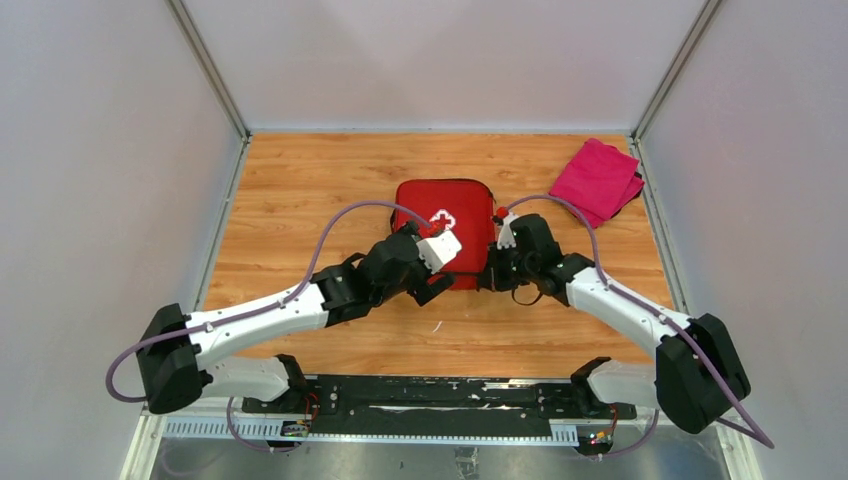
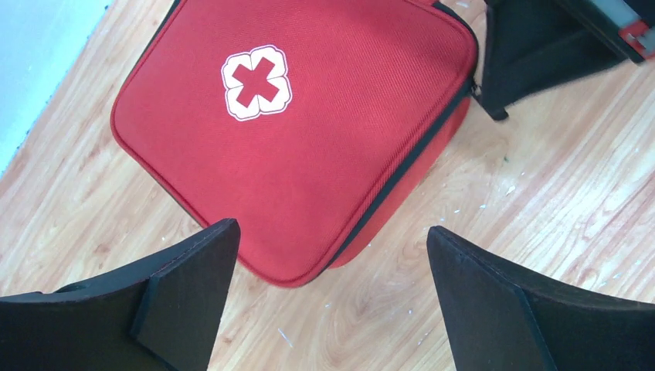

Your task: Organize the medicine kit

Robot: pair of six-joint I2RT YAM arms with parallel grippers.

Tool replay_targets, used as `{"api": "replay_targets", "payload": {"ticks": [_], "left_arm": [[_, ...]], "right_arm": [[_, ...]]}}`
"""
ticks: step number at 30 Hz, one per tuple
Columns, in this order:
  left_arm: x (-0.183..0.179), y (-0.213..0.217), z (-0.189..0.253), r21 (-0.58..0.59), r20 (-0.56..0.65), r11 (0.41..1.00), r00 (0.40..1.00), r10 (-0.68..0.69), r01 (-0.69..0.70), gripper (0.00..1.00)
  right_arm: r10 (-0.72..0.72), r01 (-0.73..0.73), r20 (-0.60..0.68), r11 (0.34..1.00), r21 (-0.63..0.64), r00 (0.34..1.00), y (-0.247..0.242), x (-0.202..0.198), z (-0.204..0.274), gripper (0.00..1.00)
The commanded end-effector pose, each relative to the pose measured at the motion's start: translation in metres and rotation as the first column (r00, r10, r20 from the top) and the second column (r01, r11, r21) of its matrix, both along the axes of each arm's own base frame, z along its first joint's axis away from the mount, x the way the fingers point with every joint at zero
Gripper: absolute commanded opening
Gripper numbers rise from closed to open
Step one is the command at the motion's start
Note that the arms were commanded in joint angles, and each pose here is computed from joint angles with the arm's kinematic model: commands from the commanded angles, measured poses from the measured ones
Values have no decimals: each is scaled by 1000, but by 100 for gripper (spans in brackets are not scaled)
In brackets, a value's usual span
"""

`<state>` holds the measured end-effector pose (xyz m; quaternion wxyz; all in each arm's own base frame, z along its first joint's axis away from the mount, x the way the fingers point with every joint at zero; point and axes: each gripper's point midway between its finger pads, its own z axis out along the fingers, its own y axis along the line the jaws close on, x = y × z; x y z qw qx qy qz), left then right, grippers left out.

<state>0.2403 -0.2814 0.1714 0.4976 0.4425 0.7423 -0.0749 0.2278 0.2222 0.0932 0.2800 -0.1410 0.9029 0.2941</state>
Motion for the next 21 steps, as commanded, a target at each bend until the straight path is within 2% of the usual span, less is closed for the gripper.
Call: {"api": "replay_targets", "payload": {"ticks": [1,5,9,12,15,18,21], "left_arm": [[-4,-1,3,-44,10,999,1000,-11,11,97],[2,2,9,-62,22,997,999,38,-36,98],[20,6,24,-161,-7,978,991,134,-133,99],[52,20,41,-281,-87,922,964,250,-265,100],[97,41,68,-418,-165,807,909,383,-416,100],[142,57,82,-477,-209,716,857,471,-510,100],[185,54,75,-441,-194,724,844,500,-530,100]], "right_arm": [[-57,70,100,989,-128,993,-34,37,13,0],[-56,75,125,985,-154,991,-41,65,20,0],[-57,79,124,981,-176,991,-41,103,20,0],[-56,76,122,983,-167,991,-38,120,21,0],[-52,73,134,984,-164,990,-35,128,22,0],[-50,70,125,984,-163,991,-34,130,18,0],[-39,57,112,986,-156,993,-31,127,15,0]]}}
